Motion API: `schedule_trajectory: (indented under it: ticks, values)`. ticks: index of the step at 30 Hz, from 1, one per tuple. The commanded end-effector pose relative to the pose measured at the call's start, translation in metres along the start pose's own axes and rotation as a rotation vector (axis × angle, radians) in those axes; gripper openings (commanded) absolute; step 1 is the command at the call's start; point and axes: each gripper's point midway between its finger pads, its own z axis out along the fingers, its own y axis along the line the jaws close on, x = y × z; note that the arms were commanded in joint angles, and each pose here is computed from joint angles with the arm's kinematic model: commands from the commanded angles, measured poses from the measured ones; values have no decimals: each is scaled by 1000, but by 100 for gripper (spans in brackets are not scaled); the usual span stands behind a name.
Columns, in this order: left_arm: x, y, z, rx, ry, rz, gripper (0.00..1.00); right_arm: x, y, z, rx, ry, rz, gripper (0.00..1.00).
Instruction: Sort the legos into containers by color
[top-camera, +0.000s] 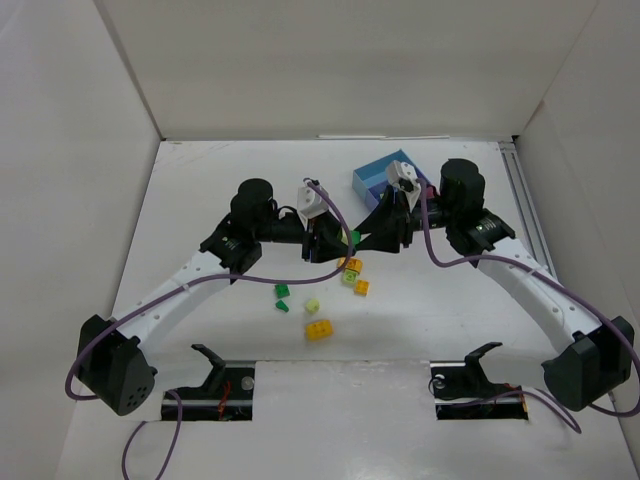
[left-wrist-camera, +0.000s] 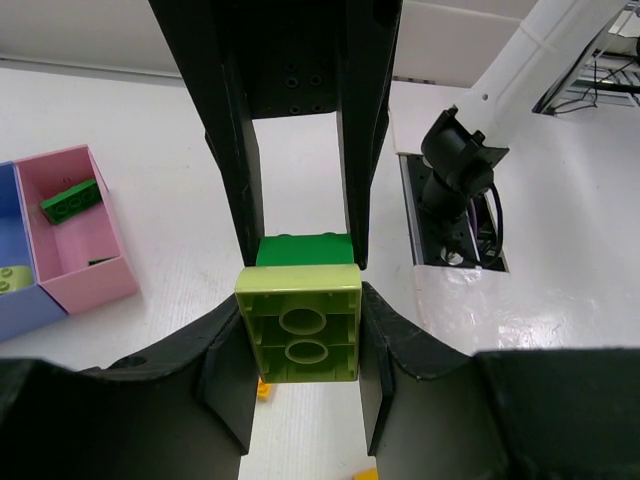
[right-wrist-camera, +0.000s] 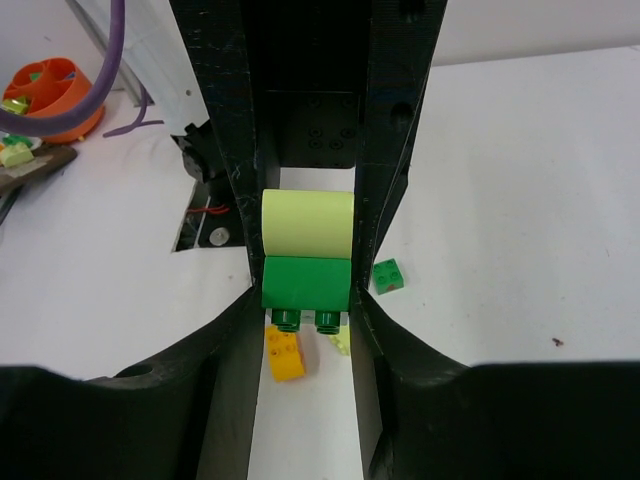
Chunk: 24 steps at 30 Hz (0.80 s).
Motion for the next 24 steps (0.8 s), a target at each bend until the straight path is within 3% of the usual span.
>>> schedule_trajectory:
  ticks: [1,3,18,19,20,23,24]
  values:
    - [-27,-1,1,-7,-72,94,25,-20,16,5,-58,-23,-71,0]
    - [-30,-1,-1,-16,-79,102,37,-20,16,5,-58,-23,-71,0]
    - [-28,-8,-11,-18,-88,115,44,-11,12,0,-59,-10,-45,0]
    - [-28,-9,-11,-9,-87,115,42,-11,13,0,-68,-11,-56,0]
    - [-28,-9,-11,-9,-87,115,31,-11,13,0,-68,-11,-56,0]
    - [-25,-13,-11,14,-78,105,13,-10,13,0,-68,-8,-47,0]
    - [-26,-11,-10,14,-78,114,0,-10,11,-2,-59,-9,-47,0]
